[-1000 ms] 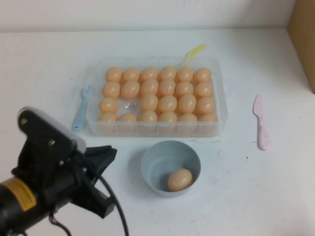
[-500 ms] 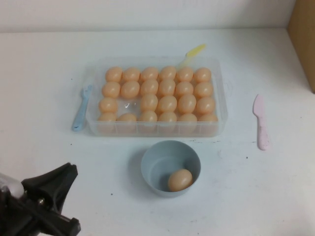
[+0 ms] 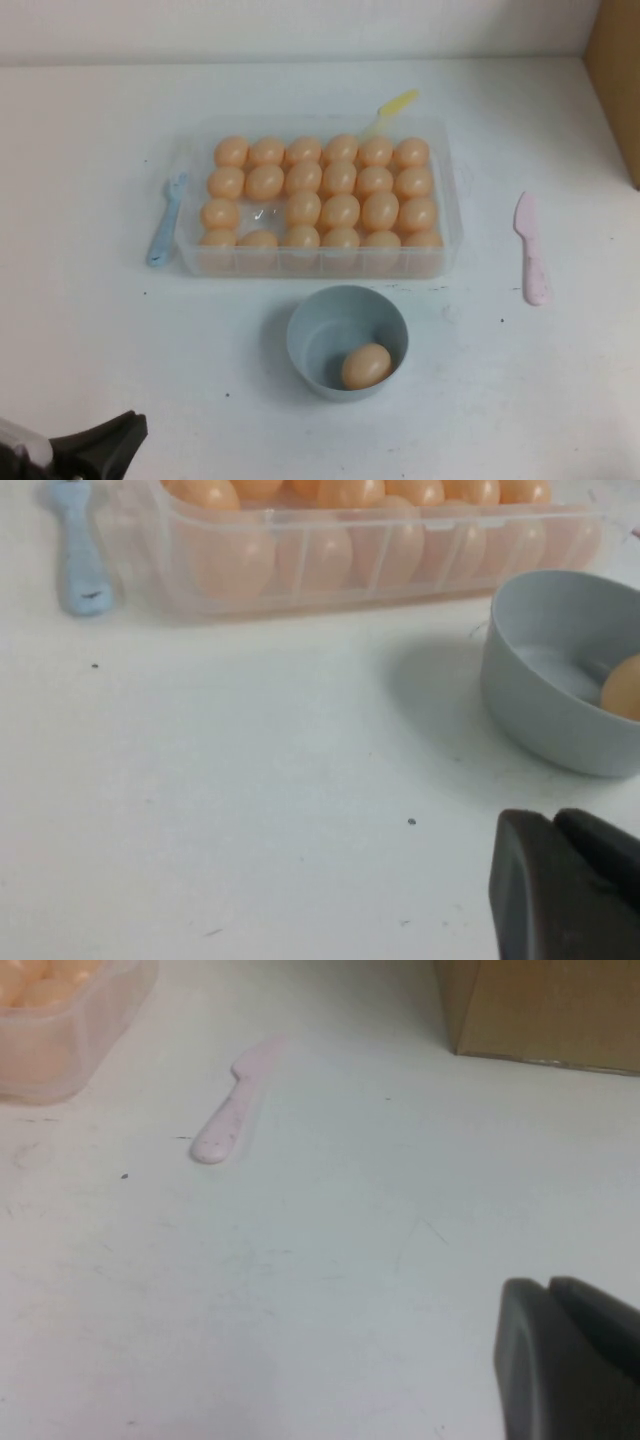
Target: Take an egg out of the egg box
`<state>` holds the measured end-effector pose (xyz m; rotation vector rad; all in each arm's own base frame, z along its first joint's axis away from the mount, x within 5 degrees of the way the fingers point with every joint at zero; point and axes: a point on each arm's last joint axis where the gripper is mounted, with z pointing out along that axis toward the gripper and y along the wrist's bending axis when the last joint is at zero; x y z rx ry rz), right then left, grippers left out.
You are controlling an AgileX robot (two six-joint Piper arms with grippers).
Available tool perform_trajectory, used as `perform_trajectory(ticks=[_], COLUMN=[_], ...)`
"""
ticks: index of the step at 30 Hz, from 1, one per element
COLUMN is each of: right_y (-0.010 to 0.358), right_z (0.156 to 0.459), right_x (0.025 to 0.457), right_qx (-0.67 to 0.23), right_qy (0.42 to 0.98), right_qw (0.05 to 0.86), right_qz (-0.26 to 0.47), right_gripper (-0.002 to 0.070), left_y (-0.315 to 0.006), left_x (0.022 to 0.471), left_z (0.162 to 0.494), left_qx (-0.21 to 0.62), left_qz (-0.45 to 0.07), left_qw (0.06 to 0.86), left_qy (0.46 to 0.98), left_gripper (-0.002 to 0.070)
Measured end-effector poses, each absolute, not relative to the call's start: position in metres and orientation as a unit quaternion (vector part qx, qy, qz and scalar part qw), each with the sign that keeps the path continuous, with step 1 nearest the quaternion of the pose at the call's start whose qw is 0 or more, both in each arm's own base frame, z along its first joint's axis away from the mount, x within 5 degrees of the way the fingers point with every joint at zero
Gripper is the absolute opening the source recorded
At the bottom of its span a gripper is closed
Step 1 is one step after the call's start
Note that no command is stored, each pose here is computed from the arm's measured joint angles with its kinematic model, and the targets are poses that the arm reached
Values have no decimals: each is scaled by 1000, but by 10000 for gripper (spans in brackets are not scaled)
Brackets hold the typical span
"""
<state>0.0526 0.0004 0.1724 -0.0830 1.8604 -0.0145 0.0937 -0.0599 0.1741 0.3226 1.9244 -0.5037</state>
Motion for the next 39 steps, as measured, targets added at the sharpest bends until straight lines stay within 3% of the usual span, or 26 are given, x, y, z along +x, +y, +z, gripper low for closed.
perform_trajectory(ticks=[6,12,23,27,33,39], right_y=[0,0,0,0,0,0], right_z=[172,172,172,172,172,172], right_x=[53,53,53,53,53,53], right_qx=[-36,-36,-36,-36,-36,-36], right_qy=[801,801,801,801,801,801], right_qw=[597,597,597,597,597,597], right_qz=[-6,-6,-6,-6,-6,-6], right_gripper=[-20,-20,-20,-20,-20,-20], left_y=[-48,-25,0,1,0,-3], left_x=[89,85,60,56,56,56], left_z=[175,185,210,213,210,190], left_qx=[105,40,-59,-62,-61,-22], left_qz=[-198,-144,-74,-71,-76,-45], left_qw=[541,599,738,753,744,669], left_qy=[811,787,668,651,661,741], left_gripper=[-2,-3,-3,-3,-3,-3])
